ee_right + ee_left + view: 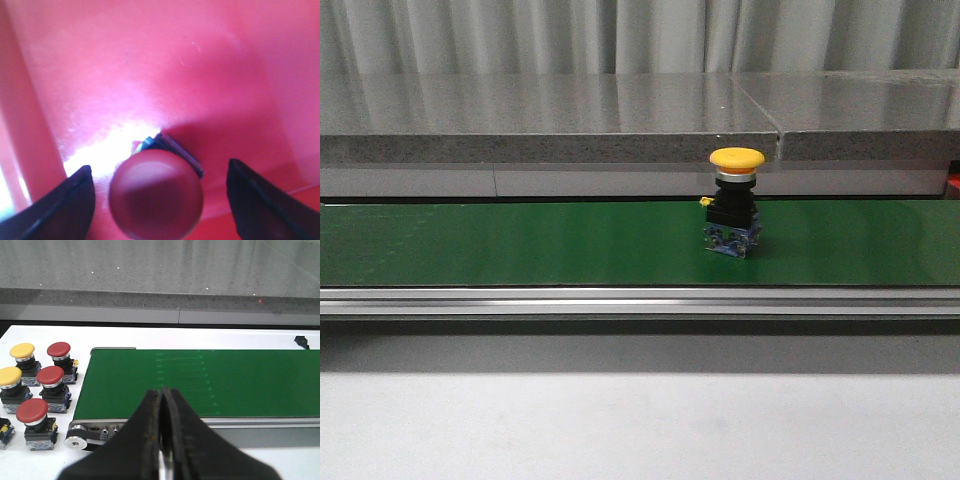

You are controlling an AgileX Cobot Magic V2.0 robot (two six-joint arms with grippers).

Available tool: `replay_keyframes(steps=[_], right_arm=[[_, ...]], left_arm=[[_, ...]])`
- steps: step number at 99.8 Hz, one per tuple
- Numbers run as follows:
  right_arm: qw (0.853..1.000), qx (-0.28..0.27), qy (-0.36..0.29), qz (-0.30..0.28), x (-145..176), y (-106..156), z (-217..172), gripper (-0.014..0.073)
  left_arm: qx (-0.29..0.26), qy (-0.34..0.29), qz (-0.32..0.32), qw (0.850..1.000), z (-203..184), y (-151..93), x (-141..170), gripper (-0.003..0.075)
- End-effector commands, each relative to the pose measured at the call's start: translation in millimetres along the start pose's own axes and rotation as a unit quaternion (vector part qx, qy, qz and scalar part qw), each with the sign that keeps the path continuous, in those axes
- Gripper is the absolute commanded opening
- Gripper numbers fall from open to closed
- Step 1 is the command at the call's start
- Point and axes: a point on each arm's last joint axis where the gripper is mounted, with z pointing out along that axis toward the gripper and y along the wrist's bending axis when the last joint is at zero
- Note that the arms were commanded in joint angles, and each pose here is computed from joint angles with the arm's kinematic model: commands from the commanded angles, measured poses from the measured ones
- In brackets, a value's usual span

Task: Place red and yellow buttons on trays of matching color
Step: 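Lower the red button into the red tray and open the right gripper, then grasp the yellow button off the belt with the right gripper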

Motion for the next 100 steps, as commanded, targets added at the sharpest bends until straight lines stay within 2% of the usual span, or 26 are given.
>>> replay_keyframes(steps=[1, 15, 28, 51, 87, 100], right_arm=[[0.997, -0.006, -0.083, 0.002, -22.0, 7.7, -49.7, 0.0556], [0.994, -0.013, -0.111, -0.004, -24.8, 16.5, -82.6, 0.0556], [0.989, -0.02, -0.143, -0.034, -20.0, 34.6, -118.1, 0.0556], [0.978, -0.044, -0.184, -0.089, 19.0, 73.1, -166.7, 0.0556], [0.975, -0.091, -0.122, -0.163, 100.8, 106.4, -188.3, 0.0556], [0.966, -0.109, -0.091, -0.216, 120.6, 119.2, -187.4, 0.0556]], left_arm=[[0.006, -0.044, 0.0, 0.999, -2.6, -1.2, -14.1, -0.0019], [0.006, -0.044, 0.0, 0.999, -2.6, -1.2, -14.1, -0.0019], [0.006, -0.044, 0.0, 0.999, -2.6, -1.2, -14.1, -0.0019], [0.006, -0.044, 0.0, 0.999, -2.6, -1.2, -14.1, -0.0019], [0.006, -0.044, 0.0, 0.999, -2.6, -1.2, -14.1, -0.0019], [0.006, -0.044, 0.0, 0.999, -2.6, -1.2, -14.1, -0.0019]])
